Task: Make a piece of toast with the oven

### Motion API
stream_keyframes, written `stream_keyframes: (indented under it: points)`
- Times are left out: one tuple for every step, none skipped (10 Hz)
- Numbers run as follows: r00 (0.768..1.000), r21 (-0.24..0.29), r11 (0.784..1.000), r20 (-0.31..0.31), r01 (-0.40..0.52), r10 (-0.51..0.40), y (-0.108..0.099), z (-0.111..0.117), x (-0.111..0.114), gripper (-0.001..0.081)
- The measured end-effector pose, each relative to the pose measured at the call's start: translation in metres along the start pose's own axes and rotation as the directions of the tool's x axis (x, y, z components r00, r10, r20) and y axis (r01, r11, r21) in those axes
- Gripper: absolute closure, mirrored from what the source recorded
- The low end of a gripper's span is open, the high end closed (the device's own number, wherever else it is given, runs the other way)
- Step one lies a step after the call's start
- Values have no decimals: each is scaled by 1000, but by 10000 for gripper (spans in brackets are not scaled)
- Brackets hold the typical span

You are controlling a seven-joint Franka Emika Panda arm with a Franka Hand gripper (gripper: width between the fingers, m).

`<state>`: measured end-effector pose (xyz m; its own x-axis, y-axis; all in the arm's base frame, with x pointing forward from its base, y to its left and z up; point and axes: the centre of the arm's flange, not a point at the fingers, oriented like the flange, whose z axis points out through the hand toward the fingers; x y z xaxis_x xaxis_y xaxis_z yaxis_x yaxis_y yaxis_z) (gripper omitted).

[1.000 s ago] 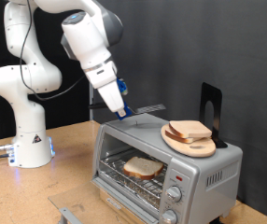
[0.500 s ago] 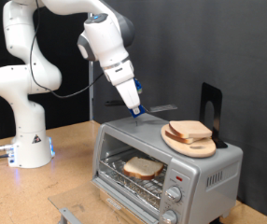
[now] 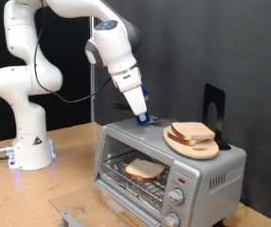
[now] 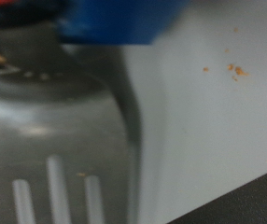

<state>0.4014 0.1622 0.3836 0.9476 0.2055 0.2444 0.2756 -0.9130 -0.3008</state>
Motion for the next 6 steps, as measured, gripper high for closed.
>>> stream_keyframes:
  points:
    - [1000,-1,1000,1,0,0,0,2,0,125]
    - [1000,-3,1000,-2,0,0,1,3,1,125]
    - [1000,-11,1000,-20,2,-2,1,3,2,38]
    - [998,-28,999,-57,16,-18,1,1,5,38]
    - [995,-47,998,-95,36,-40,1,0,6,6]
    - [992,-57,997,-114,51,-57,1,-1,6,6]
